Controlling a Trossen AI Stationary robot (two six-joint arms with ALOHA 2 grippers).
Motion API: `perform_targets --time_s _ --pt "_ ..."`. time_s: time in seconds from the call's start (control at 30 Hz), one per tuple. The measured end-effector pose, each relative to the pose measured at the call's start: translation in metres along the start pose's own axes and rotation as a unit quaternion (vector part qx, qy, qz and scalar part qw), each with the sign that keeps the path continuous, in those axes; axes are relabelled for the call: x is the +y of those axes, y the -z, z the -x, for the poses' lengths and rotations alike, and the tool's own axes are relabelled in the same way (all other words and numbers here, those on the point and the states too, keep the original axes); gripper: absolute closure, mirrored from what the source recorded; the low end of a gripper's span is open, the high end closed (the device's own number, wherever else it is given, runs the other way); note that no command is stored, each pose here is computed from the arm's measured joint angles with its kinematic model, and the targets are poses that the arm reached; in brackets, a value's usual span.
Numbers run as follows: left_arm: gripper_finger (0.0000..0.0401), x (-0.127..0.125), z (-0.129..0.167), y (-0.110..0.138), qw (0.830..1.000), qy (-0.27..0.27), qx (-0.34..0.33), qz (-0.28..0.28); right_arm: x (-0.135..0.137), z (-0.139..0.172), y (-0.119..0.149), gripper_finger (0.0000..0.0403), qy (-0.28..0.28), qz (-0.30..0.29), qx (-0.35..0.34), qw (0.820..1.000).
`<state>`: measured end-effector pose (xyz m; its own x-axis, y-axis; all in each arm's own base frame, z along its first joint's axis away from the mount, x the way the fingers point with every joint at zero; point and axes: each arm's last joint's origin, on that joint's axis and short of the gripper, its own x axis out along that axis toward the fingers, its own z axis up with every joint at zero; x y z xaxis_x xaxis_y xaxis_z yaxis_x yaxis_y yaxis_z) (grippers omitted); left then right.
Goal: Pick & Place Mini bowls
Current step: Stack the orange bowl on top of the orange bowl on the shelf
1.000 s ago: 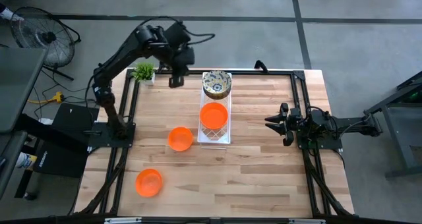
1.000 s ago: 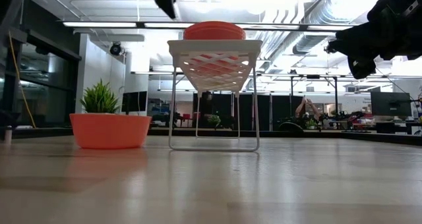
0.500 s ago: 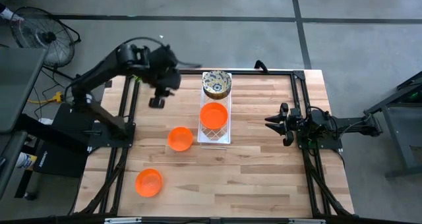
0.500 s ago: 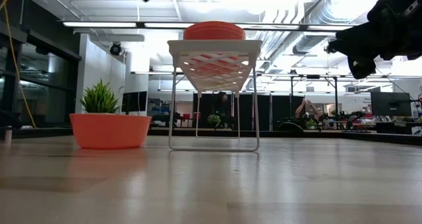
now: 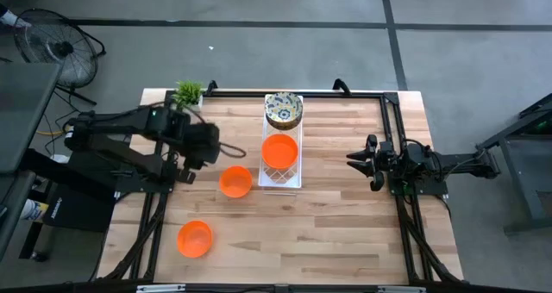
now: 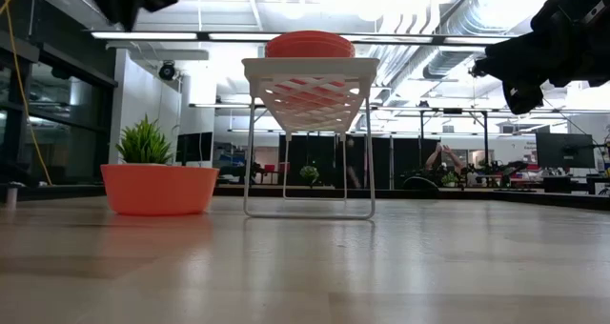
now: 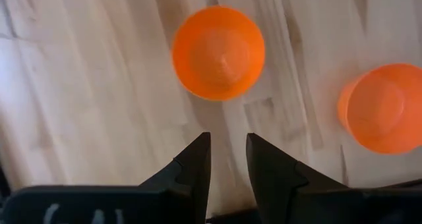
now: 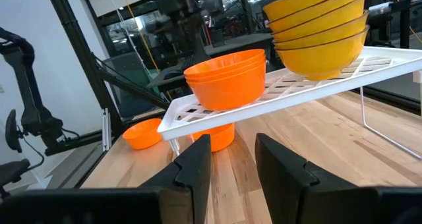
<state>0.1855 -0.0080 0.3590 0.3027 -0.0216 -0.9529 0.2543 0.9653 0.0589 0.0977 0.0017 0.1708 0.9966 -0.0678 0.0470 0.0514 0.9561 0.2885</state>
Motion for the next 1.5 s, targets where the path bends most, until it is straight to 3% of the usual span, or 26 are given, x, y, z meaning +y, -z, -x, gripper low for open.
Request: perform_targets --time_s 0.33,0.77,1.03,1.27,1.37,1.5 --pt "0.0309 -0.035 -0.039 0.02 0.999 0.026 0.011 0.021 0.0 0.0 0.0 0.0295 0.0 0.0 0.0 1.0" --pt "0.0309 -0.041 -0.106 0.034 0.988 0.021 -0.017 0.154 0.0 0.0 0.0 0.0295 0.0 0.0 0.0 1.0" --pt "0.0309 -0.024 -0.125 0.034 0.962 0.008 -0.063 0.266 0.0 0.0 0.0 0.0295 0.0 0.0 0.0 1.0" --pt "0.0309 -0.005 -0.134 0.036 0.924 -0.057 -0.053 0.375 0.0 0.0 0.0 0.0295 0.0 0.0 0.0 1.0" --pt "0.0309 0.003 -0.139 0.035 0.91 -0.07 -0.046 0.405 0.0 0.0 0.0 0.0295 0.0 0.0 0.0 1.0" --pt "0.0309 0.01 -0.152 0.03 0.905 -0.067 -0.034 0.418 0.0 0.0 0.0 0.0295 0.0 0.0 0.0 1.0"
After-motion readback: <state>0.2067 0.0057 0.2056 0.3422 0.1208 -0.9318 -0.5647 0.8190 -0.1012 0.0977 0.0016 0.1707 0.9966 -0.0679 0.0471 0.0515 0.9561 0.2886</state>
